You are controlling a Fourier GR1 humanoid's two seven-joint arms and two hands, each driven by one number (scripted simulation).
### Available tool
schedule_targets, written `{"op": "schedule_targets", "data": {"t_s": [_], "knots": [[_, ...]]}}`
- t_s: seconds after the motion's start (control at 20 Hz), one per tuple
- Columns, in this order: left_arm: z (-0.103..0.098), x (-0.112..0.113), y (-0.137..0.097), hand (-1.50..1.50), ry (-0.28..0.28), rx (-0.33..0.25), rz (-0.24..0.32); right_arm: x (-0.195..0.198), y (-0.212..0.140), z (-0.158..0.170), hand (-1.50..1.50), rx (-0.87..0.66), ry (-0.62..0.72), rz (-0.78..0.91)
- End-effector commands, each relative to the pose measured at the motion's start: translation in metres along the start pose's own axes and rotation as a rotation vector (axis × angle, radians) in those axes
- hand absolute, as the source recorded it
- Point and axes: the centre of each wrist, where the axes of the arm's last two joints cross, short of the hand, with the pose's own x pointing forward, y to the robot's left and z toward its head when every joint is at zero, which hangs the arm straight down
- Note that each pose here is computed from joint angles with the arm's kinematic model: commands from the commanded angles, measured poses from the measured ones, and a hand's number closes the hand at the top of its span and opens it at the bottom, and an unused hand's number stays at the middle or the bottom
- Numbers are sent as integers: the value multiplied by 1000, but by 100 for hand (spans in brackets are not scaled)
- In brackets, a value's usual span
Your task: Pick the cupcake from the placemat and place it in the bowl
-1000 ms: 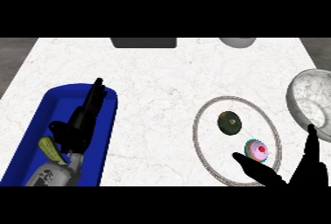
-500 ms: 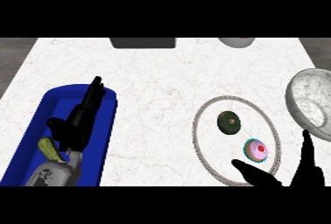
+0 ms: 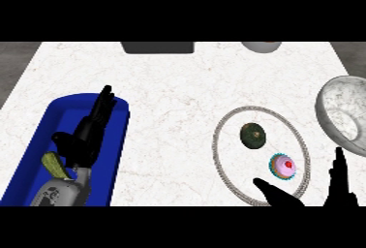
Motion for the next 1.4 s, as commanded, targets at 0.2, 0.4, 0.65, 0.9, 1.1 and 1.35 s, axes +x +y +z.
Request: {"op": "schedule_targets", "data": {"t_s": [0.2, 0.4, 0.65, 0.9, 1.1, 1.35], "knots": [[12, 7, -10, 0, 5, 10, -9, -21, 10, 8, -150, -5, 39, -93], [5, -5, -12, 0, -2, 11, -3, -42, 26, -11, -150, 1, 41, -110], [16, 12, 1, 0, 6, 13, -6, -46, 33, -19, -150, -2, 35, -116], [4, 6, 19, 0, -16, 2, -6, -61, 40, -39, -150, -10, 81, -64], [-4, -2, 16, 0, -9, 12, -17, -63, 24, -56, -150, -56, 148, 67], [12, 13, 6, 0, -11, 4, -5, -80, 39, -55, -150, 9, 145, 104]]}}
